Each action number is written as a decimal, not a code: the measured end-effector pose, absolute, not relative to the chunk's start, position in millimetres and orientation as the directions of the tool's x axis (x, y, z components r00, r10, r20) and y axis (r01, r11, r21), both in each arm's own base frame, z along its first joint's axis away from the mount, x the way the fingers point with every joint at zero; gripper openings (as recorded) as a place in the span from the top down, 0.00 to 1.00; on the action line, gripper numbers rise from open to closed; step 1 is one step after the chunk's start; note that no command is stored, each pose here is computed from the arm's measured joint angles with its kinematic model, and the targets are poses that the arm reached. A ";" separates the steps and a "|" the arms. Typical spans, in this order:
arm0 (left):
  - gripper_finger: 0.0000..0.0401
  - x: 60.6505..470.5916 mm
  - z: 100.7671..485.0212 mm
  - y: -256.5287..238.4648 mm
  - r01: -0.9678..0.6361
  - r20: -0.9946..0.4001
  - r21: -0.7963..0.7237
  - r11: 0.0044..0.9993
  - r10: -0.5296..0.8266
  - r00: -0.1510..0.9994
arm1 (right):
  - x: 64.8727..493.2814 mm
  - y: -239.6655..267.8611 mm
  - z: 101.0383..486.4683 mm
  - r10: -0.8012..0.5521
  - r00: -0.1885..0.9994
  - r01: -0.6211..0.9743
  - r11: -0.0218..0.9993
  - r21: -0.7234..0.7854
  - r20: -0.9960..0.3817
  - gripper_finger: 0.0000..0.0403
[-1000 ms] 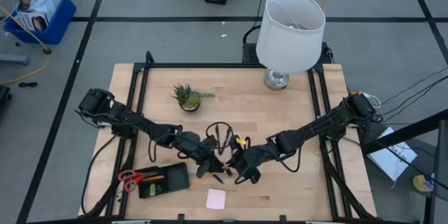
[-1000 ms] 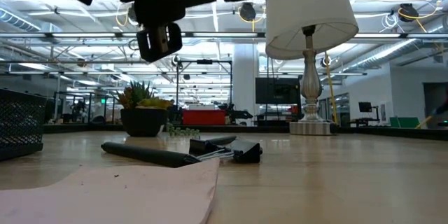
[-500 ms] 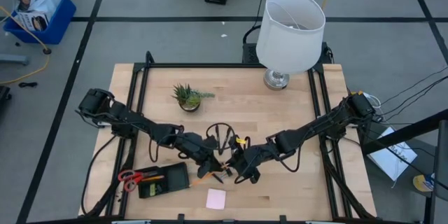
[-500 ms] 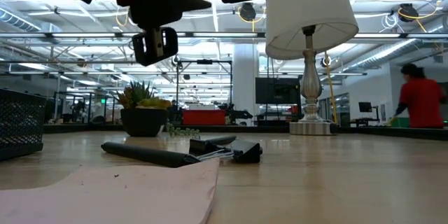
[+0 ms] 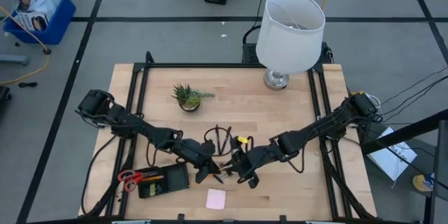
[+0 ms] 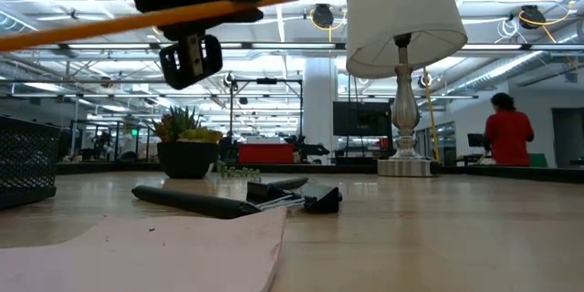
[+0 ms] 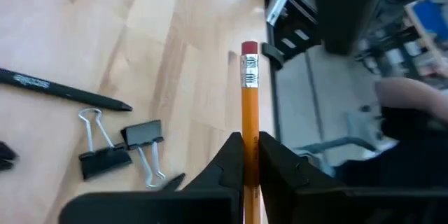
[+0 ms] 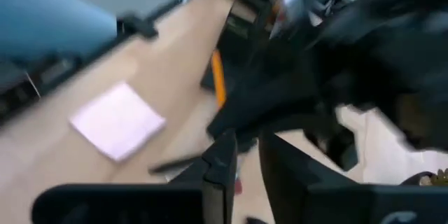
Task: Pick and place office supplies into organizer
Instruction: Put the pencil into the top left section of the desk organizer, then put the bottom pen into the top left section of the desk organizer
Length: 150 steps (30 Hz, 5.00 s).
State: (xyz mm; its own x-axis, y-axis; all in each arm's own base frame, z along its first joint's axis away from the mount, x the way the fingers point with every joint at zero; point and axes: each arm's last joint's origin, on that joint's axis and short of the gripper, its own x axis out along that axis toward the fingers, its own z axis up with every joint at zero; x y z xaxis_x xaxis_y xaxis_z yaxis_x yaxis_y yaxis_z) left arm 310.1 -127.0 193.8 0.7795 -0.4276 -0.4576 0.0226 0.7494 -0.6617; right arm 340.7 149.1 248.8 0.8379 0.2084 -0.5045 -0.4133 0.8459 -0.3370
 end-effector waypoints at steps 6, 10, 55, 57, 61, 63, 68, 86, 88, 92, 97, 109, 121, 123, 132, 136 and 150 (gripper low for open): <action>0.94 301.6 197.0 -149.1 0.079 -0.431 -0.592 0.802 -0.397 0.811 | 321.6 154.4 265.0 0.236 0.826 -0.406 0.879 -0.249 -0.513 0.79; 0.92 296.0 198.8 -161.2 0.080 -0.415 -0.564 0.822 -0.366 0.833 | 306.9 152.3 273.1 0.253 0.833 -0.393 0.896 -0.205 -0.491 0.78; 0.93 75.1 248.1 -234.3 -0.106 -0.087 -0.032 0.994 0.103 0.991 | 233.9 106.8 184.0 0.193 0.976 -0.206 0.968 -0.140 -0.105 0.81; 0.93 74.7 240.6 -231.3 -0.110 -0.086 -0.024 0.994 0.108 0.990 | 234.1 106.8 185.3 0.193 0.977 -0.205 0.969 -0.136 -0.093 0.81; 0.93 74.7 229.7 -227.4 -0.093 -0.113 0.005 0.996 0.093 0.989 | 234.3 107.0 188.5 0.195 0.979 -0.201 0.971 -0.129 -0.060 0.81; 0.93 73.8 228.0 -227.0 -0.089 -0.114 0.010 0.996 0.090 0.989 | 234.3 107.0 189.0 0.195 0.979 -0.200 0.971 -0.129 -0.055 0.81; 0.92 73.8 226.9 -226.3 -0.082 -0.116 0.065 0.994 0.090 0.989 | 234.3 107.0 189.4 0.195 0.980 -0.200 0.971 -0.129 -0.051 0.81; 0.92 72.0 206.7 -198.6 -0.139 -0.221 0.015 0.990 0.139 0.965 | 234.3 107.0 189.4 0.195 0.979 -0.200 0.971 -0.129 -0.051 0.81; 0.92 73.2 202.4 -195.2 -0.156 -0.242 -0.015 0.988 0.148 0.959 | 234.3 107.0 189.4 0.195 0.979 -0.200 0.971 -0.129 -0.051 0.81; 0.91 74.0 196.9 -192.7 -0.179 -0.245 -0.082 0.980 0.154 0.957 | 234.3 107.0 189.5 0.195 0.980 -0.200 0.971 -0.129 -0.050 0.81; 0.80 74.6 194.4 -191.1 -0.191 -0.250 -0.111 0.975 0.158 0.955 | 234.4 107.0 189.8 0.195 0.980 -0.200 0.971 -0.128 -0.048 0.81; 0.42 75.0 194.3 -193.1 -0.190 -0.271 -0.150 0.970 0.144 0.952 | 234.4 107.0 189.0 0.195 0.979 -0.201 0.972 -0.120 -0.055 0.81; 0.36 105.4 205.0 -200.4 -0.260 -0.196 -0.216 0.941 0.219 0.956 | 236.0 102.9 186.6 0.155 0.985 -0.153 0.988 0.029 -0.081 0.80; 0.36 115.3 206.8 -198.2 -0.288 -0.198 -0.212 0.934 0.247 0.949 | 236.6 99.3 178.6 0.135 0.978 -0.130 0.991 0.044 -0.160 0.78; 0.36 149.4 210.6 -185.8 -0.354 -0.254 -0.227 0.907 0.295 0.921 | 262.9 88.7 152.7 0.185 0.933 -0.173 0.983 0.068 -0.310 0.53; 0.36 162.4 214.0 -178.1 -0.390 -0.251 -0.242 0.889 0.331 0.910 | 281.0 87.8 150.8 0.216 0.923 -0.208 0.976 0.062 -0.318 0.42; 0.36 214.5 227.8 -102.0 -0.432 -0.445 -0.215 0.876 0.305 0.842 | 288.8 69.8 145.2 0.121 0.915 -0.081 0.990 0.118 -0.384 0.39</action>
